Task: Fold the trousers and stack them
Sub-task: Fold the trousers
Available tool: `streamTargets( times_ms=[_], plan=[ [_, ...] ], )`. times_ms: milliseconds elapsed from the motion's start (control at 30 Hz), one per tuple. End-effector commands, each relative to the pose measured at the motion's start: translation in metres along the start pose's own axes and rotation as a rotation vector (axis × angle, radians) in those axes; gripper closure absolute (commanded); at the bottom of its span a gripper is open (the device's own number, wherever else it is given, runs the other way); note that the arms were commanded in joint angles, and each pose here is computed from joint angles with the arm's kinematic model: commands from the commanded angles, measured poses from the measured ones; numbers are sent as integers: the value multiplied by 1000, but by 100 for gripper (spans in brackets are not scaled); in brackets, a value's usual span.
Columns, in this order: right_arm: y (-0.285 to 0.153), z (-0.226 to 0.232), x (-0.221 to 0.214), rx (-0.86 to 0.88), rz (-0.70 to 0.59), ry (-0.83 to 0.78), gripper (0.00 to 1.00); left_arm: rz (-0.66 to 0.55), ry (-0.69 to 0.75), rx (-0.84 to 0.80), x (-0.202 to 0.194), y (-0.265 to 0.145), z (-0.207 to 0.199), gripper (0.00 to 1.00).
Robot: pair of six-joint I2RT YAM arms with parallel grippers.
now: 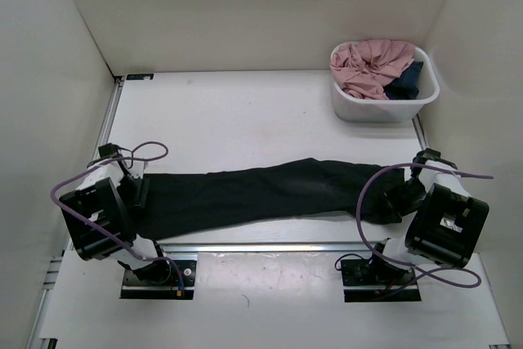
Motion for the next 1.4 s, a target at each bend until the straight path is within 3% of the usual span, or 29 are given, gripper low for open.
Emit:
streamTargets(
  times_ms=[0,33,133,400,500,667,733,767,867,933,967,1067,1233,1367],
  plan=[
    [-6,1,26,-39,-142,37,59,128,17,144,-16,34,17,32],
    [-6,0,27,-44,-149,37,78,136,17,160,-14,38,22,34],
    [-23,8,42,-43,-221,29,100,160,46,188,-5,46,34,34],
    [-89,38,81,42,-431,-26,100,187,109,219,25,61,51,34],
    [-87,57,88,104,-432,-72,100,176,127,213,33,63,52,34],
    [-54,59,91,50,-374,-76,100,179,137,209,32,63,48,35],
    [-41,67,83,117,-320,-108,88,165,128,190,30,64,42,35],
    [-30,69,83,141,-299,-112,63,168,129,187,27,63,40,35],
    [-26,70,82,228,-261,-97,19,176,131,180,21,63,35,35],
    [-29,67,68,312,-239,-90,13,184,133,173,18,65,33,35],
    [-42,69,67,375,-290,-85,8,189,134,169,15,63,31,35],
    [-36,55,59,383,-310,-17,1,183,125,162,15,61,29,35],
    [1,43,63,226,-247,92,1,188,117,158,13,56,27,34],
    [15,64,78,186,-237,108,5,170,113,174,19,47,32,34]
  ],
)
Point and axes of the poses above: each gripper's point midway between its finger pads, its own y axis out along the fingers, its own z axis along the line the jaws close on, x = y × z, the point moved 2 cm from there along -y, back along the fingers, and after that the axes turned 15 degrees about y, right-handed, at the moved point
